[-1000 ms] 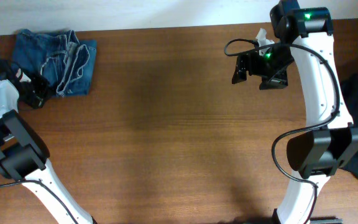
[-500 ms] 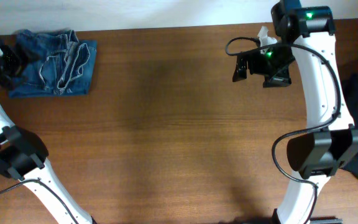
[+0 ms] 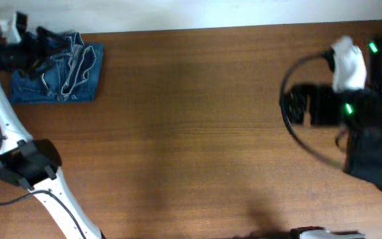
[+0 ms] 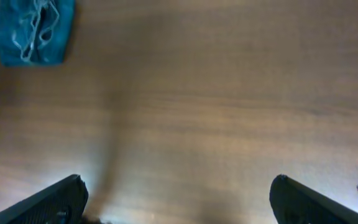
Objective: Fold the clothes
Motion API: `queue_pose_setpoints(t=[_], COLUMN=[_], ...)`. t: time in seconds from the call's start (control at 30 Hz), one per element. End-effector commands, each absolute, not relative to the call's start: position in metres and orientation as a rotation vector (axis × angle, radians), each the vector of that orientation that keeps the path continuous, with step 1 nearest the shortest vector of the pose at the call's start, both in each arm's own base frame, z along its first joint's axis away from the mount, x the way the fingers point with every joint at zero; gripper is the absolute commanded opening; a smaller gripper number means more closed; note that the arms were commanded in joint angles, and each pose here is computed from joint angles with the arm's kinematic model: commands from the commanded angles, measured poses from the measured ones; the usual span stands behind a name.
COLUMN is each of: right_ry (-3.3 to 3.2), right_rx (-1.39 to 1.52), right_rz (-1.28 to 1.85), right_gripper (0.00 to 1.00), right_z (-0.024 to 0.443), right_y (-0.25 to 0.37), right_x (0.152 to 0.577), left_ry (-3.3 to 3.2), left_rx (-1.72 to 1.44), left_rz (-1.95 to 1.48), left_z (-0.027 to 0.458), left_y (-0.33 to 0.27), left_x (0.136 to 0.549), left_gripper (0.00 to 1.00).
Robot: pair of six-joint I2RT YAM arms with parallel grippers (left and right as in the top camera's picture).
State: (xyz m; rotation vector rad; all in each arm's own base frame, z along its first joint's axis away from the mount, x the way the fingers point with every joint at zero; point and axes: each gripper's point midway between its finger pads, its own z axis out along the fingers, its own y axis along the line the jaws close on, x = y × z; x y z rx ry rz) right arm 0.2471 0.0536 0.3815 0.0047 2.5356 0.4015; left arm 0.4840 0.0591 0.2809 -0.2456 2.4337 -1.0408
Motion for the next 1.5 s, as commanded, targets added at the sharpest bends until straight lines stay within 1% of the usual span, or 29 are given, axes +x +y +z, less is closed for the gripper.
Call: queue_pose_setpoints(t=[0.0, 0.1, 0.23, 0.33, 0.4, 0.53, 0.63, 0.67, 0.8, 0.93, 1.47], right_ry=[2.588, 2.597, 2.578, 2.544, 2.524, 2.484, 2.471, 2.472, 2.497, 2.510, 2.511], right_rx=[0.019, 0.021, 0.018, 0.012, 0.008, 0.003, 0.006, 0.008, 0.039, 0.050, 0.051], right_rz=[0.347, 0.348, 0.346, 0.345, 0.344, 0.338, 0.326, 0.320, 0.240, 0.208, 0.208], right_gripper=[0.99, 0.99, 0.99, 0.99, 0.99, 0.99, 0.99, 0.99, 0.99, 0.99, 0.99], right_z=[0.358, 0.342, 0.334, 0.337, 0.340, 0.344, 0.336, 0.333, 0.305, 0.298, 0.298], right_y=[0.046, 0.045, 0.044, 0.043, 0.043, 0.042, 0.040, 0.039, 0.028, 0.024, 0.024], right_x=[0.213, 0.181, 0.157, 0.147, 0.142, 0.132, 0.119, 0.116, 0.099, 0.098, 0.098], left_ry=[2.328, 2.252, 2.193, 2.172, 2.155, 2.128, 2.117, 2.121, 2.170, 2.178, 2.177], left_rx=[-0.030, 0.114, 0.242, 0.301, 0.344, 0.525, 0.673, 0.689, 0.751, 0.765, 0.769], left_rz=[-0.920, -0.889, -0.809, -0.720, -0.749, -0.832, -0.880, -0.865, -0.609, -0.504, -0.495], left_z=[0.357, 0.404, 0.441, 0.457, 0.465, 0.471, 0.470, 0.468, 0.450, 0.444, 0.444], left_y=[0.023, -0.017, -0.053, -0.069, -0.089, -0.144, -0.187, -0.192, -0.214, -0.219, -0.221], left_x=[0.454, 0.424, 0.389, 0.369, 0.356, 0.330, 0.308, 0.306, 0.303, 0.303, 0.302], left_gripper=[0.99, 0.99, 0.99, 0.99, 0.99, 0.99, 0.99, 0.99, 0.99, 0.99, 0.99])
